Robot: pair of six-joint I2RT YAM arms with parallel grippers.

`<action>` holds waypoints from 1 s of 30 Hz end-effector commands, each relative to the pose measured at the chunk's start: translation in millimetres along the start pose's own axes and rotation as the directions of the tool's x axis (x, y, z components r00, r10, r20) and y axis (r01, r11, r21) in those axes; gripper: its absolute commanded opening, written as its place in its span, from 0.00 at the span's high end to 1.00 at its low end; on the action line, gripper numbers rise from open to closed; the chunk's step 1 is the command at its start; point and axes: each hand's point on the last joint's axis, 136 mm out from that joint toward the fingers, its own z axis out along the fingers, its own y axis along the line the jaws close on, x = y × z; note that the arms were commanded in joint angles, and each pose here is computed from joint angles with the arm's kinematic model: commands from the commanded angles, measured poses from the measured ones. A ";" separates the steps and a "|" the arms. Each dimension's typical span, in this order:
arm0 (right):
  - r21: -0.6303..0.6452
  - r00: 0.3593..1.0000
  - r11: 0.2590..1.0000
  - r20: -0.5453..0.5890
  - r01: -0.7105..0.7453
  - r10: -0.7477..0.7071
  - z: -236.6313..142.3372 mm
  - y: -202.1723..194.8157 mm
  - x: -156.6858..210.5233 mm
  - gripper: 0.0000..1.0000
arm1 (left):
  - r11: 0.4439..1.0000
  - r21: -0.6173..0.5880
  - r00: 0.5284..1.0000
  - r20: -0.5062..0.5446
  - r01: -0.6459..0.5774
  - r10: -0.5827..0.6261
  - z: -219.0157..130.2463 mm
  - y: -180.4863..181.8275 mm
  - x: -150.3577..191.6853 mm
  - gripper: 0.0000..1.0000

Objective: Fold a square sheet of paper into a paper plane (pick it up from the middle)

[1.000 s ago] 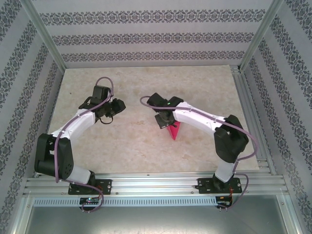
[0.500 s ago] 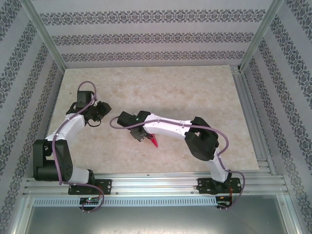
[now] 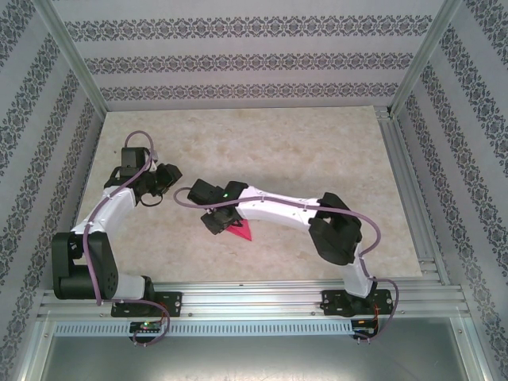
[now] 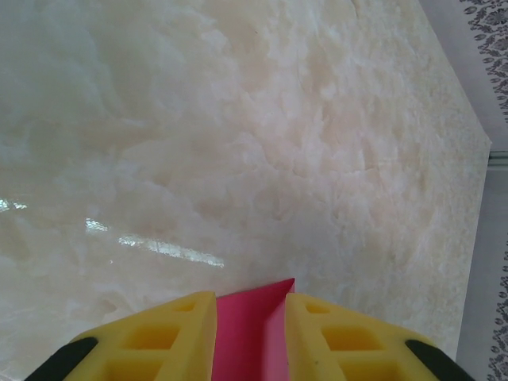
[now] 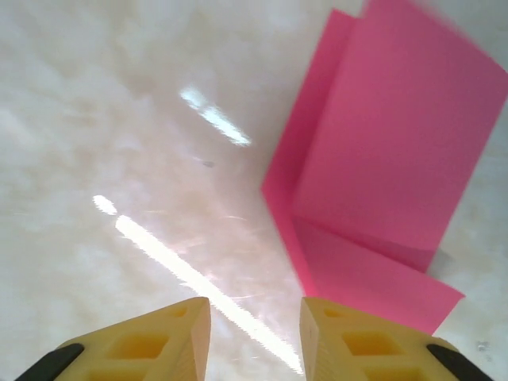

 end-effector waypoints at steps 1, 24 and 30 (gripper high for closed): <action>-0.212 0.977 0.968 0.136 -0.132 0.163 -42.7 8.5 -24.1 0.64 | 0.998 0.040 0.999 -0.016 -0.047 0.047 -7.0 -7.3 2.7 0.69; 0.091 0.893 0.893 0.061 0.441 -0.447 16.1 -34.3 22.0 0.56 | 0.998 -0.057 0.987 -0.162 -0.015 0.005 24.0 17.0 68.1 0.64; 0.034 0.903 0.906 0.062 0.423 -0.424 28.0 -13.5 15.0 0.51 | 0.998 -0.068 0.989 -0.146 -0.003 -0.007 21.8 22.2 57.8 0.63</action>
